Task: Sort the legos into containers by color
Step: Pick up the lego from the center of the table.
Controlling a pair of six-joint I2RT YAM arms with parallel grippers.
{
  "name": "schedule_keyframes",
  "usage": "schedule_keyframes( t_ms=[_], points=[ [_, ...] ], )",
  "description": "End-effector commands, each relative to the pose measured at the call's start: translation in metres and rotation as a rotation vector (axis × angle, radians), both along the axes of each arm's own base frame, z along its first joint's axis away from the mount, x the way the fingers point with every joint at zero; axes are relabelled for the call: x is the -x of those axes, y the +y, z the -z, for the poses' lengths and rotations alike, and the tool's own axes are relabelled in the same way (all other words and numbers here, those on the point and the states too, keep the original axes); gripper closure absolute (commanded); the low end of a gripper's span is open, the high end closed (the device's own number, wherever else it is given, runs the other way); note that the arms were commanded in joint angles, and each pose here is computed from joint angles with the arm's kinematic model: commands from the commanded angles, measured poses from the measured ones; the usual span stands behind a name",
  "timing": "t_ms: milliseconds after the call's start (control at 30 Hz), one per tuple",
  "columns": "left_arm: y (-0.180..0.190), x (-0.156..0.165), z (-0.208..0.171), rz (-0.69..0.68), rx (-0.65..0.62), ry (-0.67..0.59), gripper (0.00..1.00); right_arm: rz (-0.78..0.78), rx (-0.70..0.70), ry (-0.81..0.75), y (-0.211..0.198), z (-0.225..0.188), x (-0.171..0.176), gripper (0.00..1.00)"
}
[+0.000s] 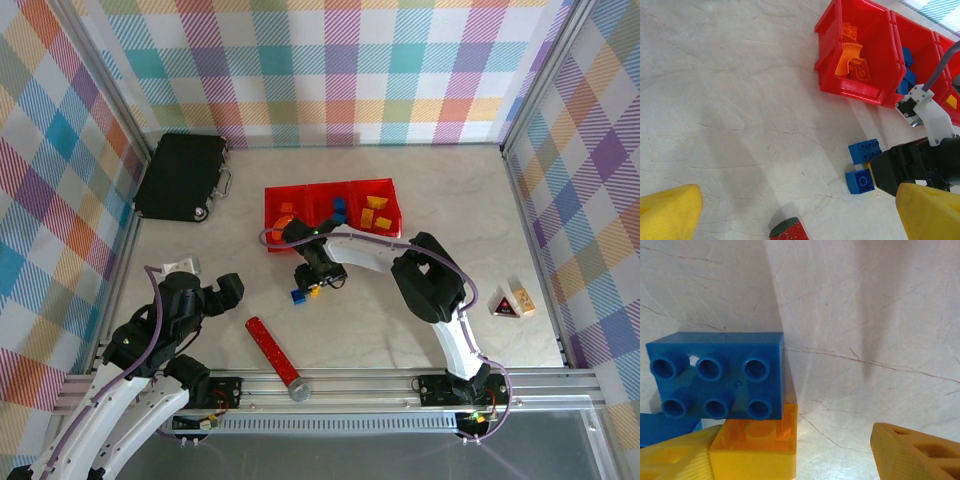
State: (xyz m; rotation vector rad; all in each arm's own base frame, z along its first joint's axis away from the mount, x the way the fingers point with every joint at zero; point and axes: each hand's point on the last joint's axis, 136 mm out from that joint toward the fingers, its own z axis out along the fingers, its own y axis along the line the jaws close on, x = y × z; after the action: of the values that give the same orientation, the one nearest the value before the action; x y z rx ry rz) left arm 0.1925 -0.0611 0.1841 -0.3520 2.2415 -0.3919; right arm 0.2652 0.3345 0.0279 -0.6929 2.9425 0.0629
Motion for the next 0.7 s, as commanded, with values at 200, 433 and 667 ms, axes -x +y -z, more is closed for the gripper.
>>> schedule_keyframes(
  t_ms=[200,433,667],
  points=[
    [-0.0036,-0.0037,0.0023,0.001,0.011,-0.007,0.02,-0.041,0.009,-0.007,0.0044,0.0050,-0.0033,0.36],
    [-0.0038,-0.0042,0.0029,0.002,0.009,-0.005,0.02,-0.047,0.010,-0.002,0.0064,0.0084,-0.0039,0.40],
    [-0.0040,-0.0041,0.0029,0.002,0.010,-0.004,0.02,-0.053,0.011,-0.003,0.0071,0.0097,-0.0046,0.46]
  ],
)
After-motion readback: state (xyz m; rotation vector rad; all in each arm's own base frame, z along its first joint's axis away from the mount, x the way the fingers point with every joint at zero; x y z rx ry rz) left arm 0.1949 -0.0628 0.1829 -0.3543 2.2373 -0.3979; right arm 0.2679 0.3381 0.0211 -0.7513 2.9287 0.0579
